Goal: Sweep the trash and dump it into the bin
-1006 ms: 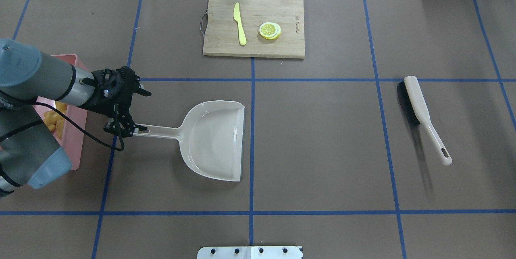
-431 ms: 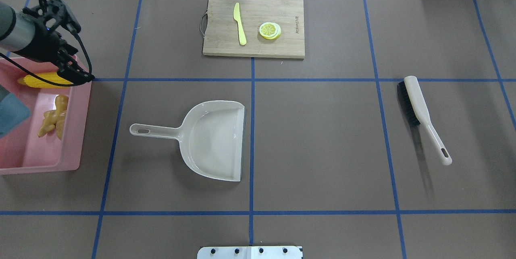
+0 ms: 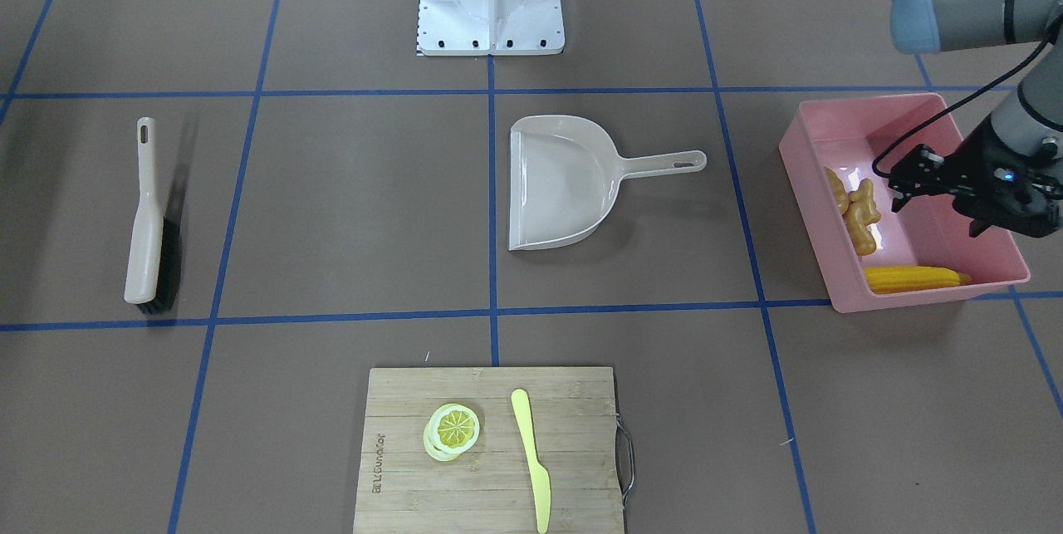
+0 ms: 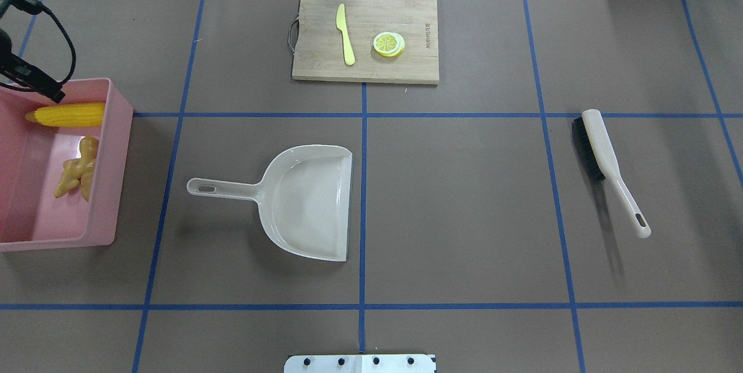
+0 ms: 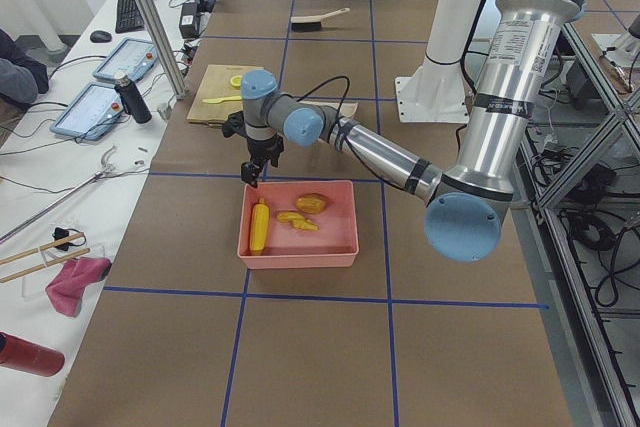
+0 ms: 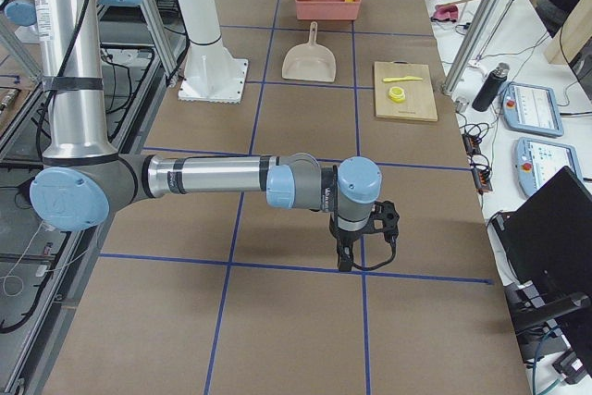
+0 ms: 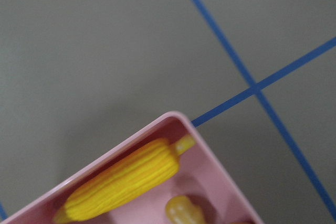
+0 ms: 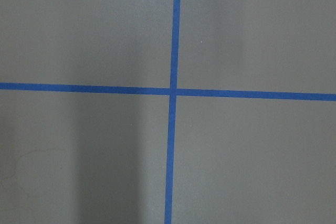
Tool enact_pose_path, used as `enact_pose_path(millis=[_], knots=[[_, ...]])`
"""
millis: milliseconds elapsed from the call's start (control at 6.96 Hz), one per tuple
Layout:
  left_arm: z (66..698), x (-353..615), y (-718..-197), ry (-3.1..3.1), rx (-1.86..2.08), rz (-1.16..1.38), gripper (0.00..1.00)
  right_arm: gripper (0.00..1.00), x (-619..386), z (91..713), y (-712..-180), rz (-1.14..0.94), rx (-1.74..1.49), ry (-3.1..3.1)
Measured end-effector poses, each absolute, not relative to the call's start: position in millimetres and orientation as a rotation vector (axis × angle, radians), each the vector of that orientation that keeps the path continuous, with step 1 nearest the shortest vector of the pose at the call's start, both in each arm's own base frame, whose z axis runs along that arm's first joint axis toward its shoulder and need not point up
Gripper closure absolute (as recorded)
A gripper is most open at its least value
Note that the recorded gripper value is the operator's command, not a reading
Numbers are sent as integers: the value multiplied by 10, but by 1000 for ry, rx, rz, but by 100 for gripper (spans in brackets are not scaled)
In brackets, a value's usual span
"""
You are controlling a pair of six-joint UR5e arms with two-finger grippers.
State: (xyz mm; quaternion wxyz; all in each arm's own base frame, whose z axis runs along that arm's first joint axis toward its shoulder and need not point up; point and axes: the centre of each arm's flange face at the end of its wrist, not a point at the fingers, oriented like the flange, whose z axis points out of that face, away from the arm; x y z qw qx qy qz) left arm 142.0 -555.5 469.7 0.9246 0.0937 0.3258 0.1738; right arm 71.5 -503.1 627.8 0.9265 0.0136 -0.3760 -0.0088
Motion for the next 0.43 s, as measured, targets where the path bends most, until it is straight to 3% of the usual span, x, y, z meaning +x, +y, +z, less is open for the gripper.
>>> enact_pose_path(millis=[431], knots=[[5570, 491, -5244, 703, 42, 146, 2, 0, 732, 6342, -4980, -12, 19, -768]])
